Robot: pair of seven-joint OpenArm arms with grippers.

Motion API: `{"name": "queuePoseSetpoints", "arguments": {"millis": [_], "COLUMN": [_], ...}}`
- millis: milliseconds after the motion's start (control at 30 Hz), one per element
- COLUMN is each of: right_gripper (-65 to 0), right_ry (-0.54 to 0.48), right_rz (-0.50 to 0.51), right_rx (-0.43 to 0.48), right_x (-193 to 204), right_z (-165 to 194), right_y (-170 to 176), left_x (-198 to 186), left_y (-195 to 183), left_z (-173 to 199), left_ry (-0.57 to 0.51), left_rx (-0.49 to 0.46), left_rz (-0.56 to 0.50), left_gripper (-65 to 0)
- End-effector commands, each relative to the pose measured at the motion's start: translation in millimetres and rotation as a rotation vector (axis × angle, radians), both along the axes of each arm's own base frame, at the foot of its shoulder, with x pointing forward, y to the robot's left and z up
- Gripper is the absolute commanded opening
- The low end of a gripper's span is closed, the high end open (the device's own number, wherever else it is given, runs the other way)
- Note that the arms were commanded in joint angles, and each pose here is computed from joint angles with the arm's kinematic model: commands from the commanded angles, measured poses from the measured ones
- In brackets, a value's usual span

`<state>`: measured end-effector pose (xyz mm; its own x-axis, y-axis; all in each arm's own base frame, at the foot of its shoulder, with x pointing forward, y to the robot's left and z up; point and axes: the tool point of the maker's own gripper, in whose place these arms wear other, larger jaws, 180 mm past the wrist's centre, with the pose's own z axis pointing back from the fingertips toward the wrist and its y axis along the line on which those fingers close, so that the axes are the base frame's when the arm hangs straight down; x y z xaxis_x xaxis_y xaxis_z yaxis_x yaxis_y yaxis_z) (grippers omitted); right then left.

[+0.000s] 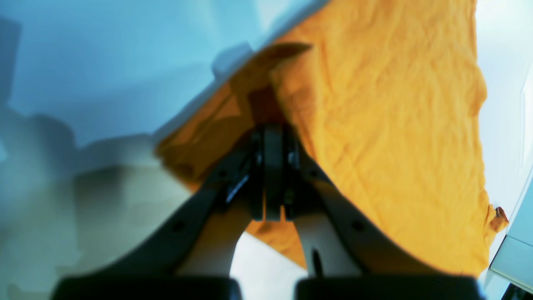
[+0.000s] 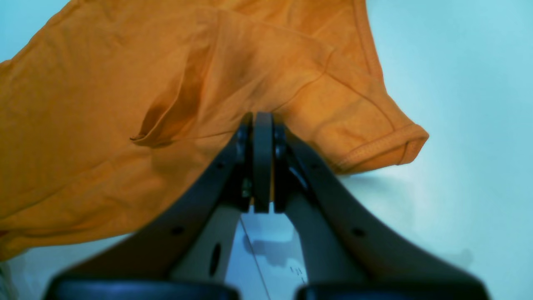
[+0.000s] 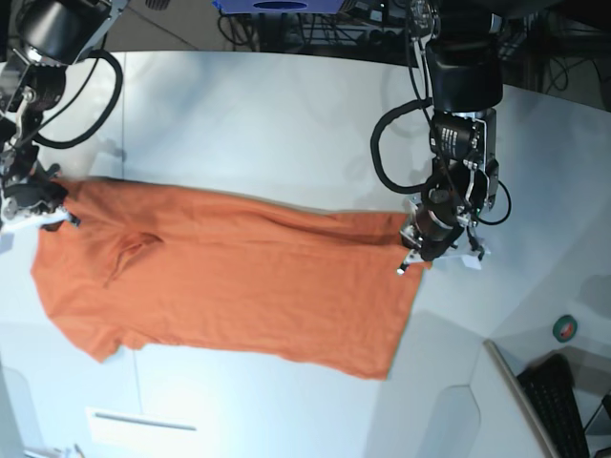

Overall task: Layout the t-shirt on the table in an organized manner, then fold the t-shirt properly
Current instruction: 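Release the shirt and raise both grippers off the fabric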

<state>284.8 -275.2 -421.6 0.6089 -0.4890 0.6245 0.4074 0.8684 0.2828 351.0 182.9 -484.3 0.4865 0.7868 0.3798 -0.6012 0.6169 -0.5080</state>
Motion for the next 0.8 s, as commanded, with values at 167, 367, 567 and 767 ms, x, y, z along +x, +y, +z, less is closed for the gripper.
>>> {"name": "queuePoseSetpoints", "arguments": {"millis": [167, 367, 567, 767], "right_gripper": [-65.0, -65.0, -65.0, -65.0], "right_ry": [-0.050, -0.048, -0.048, -0.051], "right_rz": [-0.004, 0.001, -0.007, -0.212], "right_rx": [-0.018, -0.017, -0.019, 0.016], "right_x": [10, 10, 8, -27], "right_z": [13, 13, 13, 8], "right_y": [-7, -5, -8, -47], "left_x": [37, 53, 47, 13], "left_y": [2, -7, -10, 14], "left_z": [28, 38, 17, 49], "left_ry": [-0.084, -0.109, -0.042, -0.159], "left_rx": [0.003, -0.013, -0.040, 0.057], "left_rz": [0.007, 0.002, 0.010, 0.007], "left_gripper": [-65.0, -65.0, -65.0, -65.0]}}
